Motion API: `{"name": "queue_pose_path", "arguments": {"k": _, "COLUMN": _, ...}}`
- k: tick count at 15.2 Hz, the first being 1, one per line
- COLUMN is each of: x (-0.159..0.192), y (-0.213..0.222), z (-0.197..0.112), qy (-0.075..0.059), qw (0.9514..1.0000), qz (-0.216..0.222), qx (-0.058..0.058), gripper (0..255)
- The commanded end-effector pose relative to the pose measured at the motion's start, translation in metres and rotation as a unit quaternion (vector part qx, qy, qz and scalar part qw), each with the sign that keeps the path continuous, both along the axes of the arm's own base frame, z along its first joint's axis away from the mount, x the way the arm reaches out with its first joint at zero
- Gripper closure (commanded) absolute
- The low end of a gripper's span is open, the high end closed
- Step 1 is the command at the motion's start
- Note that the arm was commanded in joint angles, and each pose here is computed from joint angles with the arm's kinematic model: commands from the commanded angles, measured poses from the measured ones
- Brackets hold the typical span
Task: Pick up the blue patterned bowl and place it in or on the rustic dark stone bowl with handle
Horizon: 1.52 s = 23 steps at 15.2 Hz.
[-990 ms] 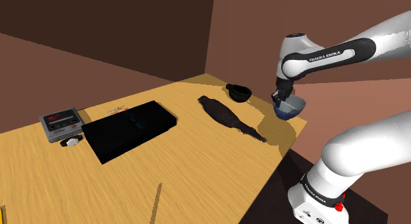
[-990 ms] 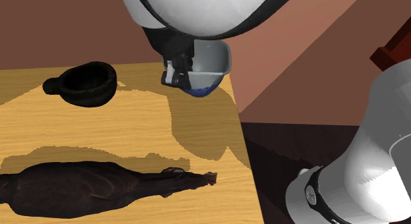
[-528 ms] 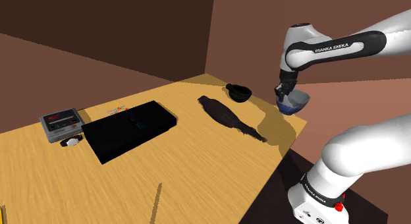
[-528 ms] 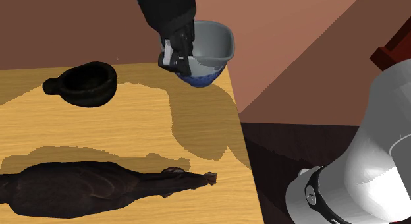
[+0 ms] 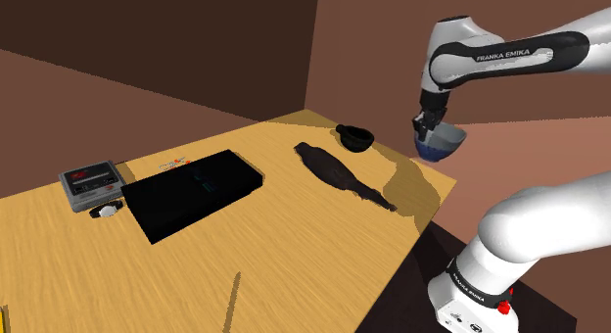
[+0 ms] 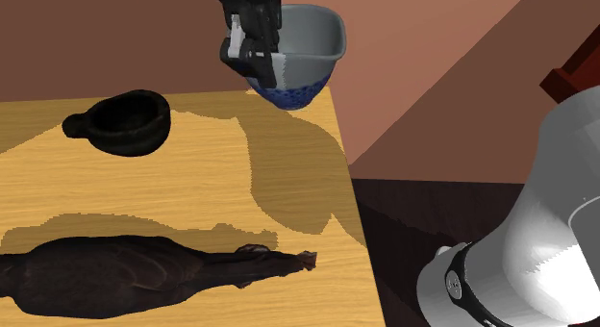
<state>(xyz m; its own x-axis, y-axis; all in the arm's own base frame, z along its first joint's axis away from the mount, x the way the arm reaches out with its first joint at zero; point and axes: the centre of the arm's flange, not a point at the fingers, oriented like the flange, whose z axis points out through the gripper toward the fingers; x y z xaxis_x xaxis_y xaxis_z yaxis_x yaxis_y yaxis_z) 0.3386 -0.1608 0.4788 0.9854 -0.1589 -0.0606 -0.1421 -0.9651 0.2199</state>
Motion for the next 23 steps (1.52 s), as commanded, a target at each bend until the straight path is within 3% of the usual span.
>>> {"name": "queue_pose_path", "arguments": {"k": 1, "x": 0.001, "y": -0.001, "z": 0.012, "qy": 0.000, "qw": 1.0000, "qz": 0.000, "qx": 0.000, "gripper": 255}}
{"name": "queue_pose_path", "arguments": {"k": 2, "x": 0.001, "y": -0.001, "z": 0.014, "qy": 0.000, "qw": 1.0000, "qz": 0.000, "qx": 0.000, "gripper": 255}}
{"name": "queue_pose_path", "arguments": {"k": 23, "x": 0.275, "y": -0.022, "z": 0.045, "qy": 0.000, "qw": 1.0000, "qz": 0.000, "qx": 0.000, "gripper": 255}}
